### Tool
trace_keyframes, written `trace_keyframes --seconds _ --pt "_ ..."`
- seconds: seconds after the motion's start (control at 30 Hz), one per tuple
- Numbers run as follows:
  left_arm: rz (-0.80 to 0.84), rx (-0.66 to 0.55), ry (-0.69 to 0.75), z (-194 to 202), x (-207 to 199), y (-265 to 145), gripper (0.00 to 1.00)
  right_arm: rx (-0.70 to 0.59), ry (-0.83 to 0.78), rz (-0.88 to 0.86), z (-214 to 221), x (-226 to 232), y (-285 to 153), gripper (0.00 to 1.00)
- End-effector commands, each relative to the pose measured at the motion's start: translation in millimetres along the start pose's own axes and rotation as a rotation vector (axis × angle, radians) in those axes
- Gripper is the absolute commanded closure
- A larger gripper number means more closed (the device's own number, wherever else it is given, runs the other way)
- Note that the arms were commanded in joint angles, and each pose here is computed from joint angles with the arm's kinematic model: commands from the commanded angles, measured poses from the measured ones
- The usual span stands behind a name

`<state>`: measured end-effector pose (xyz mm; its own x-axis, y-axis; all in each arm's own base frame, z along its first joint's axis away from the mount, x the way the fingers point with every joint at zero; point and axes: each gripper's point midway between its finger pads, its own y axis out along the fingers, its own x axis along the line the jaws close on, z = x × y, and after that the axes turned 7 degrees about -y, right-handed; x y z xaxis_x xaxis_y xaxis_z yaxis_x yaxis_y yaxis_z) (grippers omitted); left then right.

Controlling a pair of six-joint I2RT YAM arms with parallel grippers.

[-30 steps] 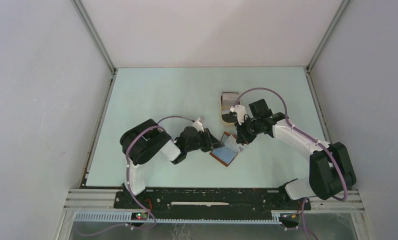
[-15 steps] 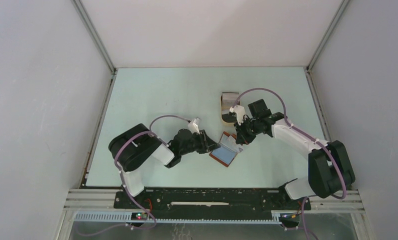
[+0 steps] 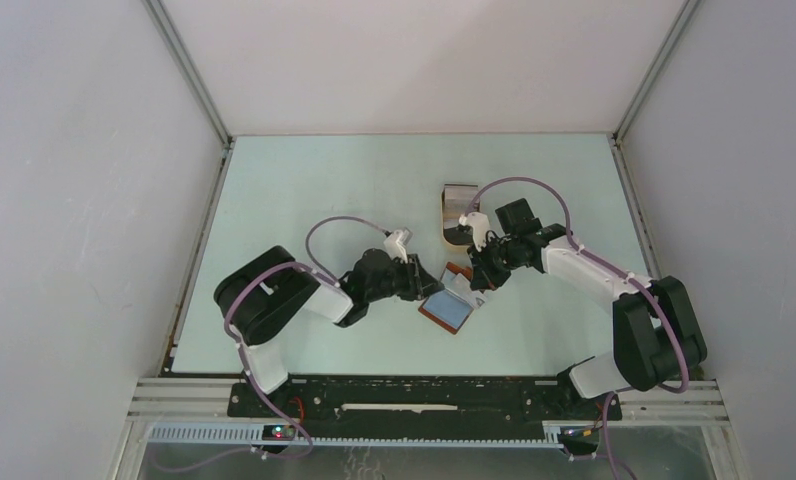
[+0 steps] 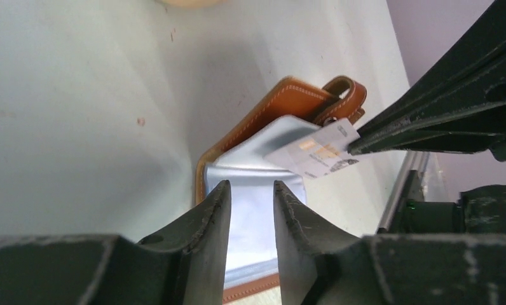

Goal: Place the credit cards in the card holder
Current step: Insert the credit card into the card holder.

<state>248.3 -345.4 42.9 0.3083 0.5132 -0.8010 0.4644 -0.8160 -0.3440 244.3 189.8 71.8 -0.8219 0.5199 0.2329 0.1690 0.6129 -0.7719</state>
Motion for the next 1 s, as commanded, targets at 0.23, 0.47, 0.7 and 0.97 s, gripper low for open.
trace_keyframes --seconds 0.23,0.47,0.7,0.97 --pt "0.060 -0.010 0.311 -45 -14 1 0.56 -0.023 0.011 -0.018 -8 -1 -2 1.00" --pt "0.171 0.026 0.416 -53 -30 3 0.46 -0.024 0.019 -0.018 -8 -2 -3 1.00" --pt "0.216 0.083 0.406 -49 -32 19 0.46 -0.021 0.022 -0.022 -8 -3 -2 1.00" --pt "0.227 0.125 0.363 -43 -25 33 0.48 -0.016 0.027 -0.023 -6 -4 -2 1.00"
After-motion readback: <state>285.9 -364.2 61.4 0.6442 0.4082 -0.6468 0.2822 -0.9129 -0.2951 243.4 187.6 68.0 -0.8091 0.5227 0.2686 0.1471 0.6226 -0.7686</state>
